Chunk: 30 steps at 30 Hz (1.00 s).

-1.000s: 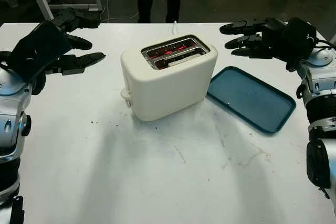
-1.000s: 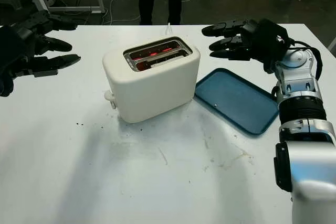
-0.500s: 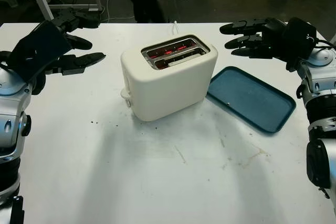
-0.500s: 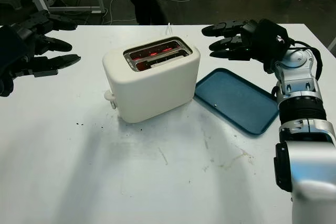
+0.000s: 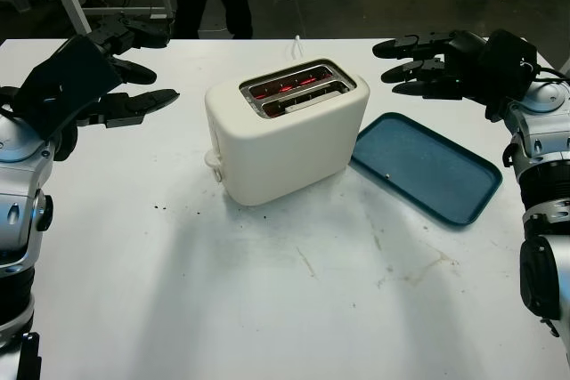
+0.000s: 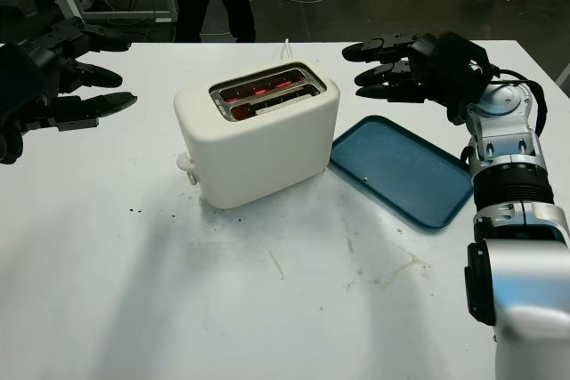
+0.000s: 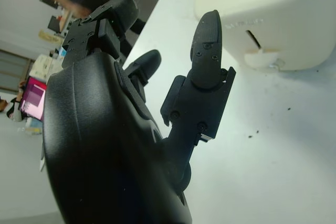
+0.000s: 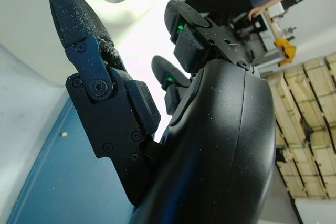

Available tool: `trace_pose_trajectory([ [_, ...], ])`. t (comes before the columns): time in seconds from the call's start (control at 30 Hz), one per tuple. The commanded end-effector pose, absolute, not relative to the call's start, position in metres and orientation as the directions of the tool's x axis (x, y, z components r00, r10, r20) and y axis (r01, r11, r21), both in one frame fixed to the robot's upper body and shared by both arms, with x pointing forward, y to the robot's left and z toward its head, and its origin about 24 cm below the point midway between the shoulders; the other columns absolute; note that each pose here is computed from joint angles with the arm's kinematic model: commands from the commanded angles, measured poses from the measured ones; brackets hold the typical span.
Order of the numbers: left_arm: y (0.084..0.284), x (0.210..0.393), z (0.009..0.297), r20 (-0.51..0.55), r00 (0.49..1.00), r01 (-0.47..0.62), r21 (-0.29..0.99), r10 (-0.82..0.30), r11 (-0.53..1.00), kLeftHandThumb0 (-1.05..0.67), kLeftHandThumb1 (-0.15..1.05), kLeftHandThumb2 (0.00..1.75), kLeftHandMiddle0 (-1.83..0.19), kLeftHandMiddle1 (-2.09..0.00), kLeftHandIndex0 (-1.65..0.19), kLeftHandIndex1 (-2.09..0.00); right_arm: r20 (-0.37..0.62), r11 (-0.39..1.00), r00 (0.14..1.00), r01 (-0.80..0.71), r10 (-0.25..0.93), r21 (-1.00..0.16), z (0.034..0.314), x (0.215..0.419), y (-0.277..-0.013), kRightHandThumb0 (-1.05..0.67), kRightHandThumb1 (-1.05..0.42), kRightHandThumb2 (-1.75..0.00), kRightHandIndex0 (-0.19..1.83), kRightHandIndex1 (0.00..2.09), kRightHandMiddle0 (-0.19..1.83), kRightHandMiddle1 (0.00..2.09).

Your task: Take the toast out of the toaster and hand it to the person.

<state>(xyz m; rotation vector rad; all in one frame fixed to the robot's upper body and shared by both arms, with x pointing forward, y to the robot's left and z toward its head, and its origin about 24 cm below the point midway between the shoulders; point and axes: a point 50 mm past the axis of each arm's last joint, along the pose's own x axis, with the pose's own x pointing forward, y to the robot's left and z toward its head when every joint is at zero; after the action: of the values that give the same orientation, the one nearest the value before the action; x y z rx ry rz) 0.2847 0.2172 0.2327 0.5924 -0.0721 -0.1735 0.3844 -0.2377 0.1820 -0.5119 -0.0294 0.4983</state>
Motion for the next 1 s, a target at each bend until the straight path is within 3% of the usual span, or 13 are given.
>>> trace_pose_trajectory([
  [0.0,0.2173,0.2842,0.237,0.042,0.981,0.132,0.562,-0.187,0.817,-0.34,0.77,0.38,0.0,-1.07,0.0,-0.84,-0.072,0.762,0.881,-0.442,0.467,-0.473,0.1869,0.3853,-0.236,-0.85,-0.79,0.0,0.36,0.62,0.61,0.0],
  [0.97,0.2161,0.2846,0.2379,0.044,0.982,0.129,0.557,-0.184,0.821,-0.34,0.76,0.39,0.0,-1.1,0.0,-0.86,-0.071,0.763,0.882,-0.442,0.466,-0.472,0.1871,0.3856,-0.2354,-0.84,-0.79,0.0,0.36,0.62,0.62,0.0],
])
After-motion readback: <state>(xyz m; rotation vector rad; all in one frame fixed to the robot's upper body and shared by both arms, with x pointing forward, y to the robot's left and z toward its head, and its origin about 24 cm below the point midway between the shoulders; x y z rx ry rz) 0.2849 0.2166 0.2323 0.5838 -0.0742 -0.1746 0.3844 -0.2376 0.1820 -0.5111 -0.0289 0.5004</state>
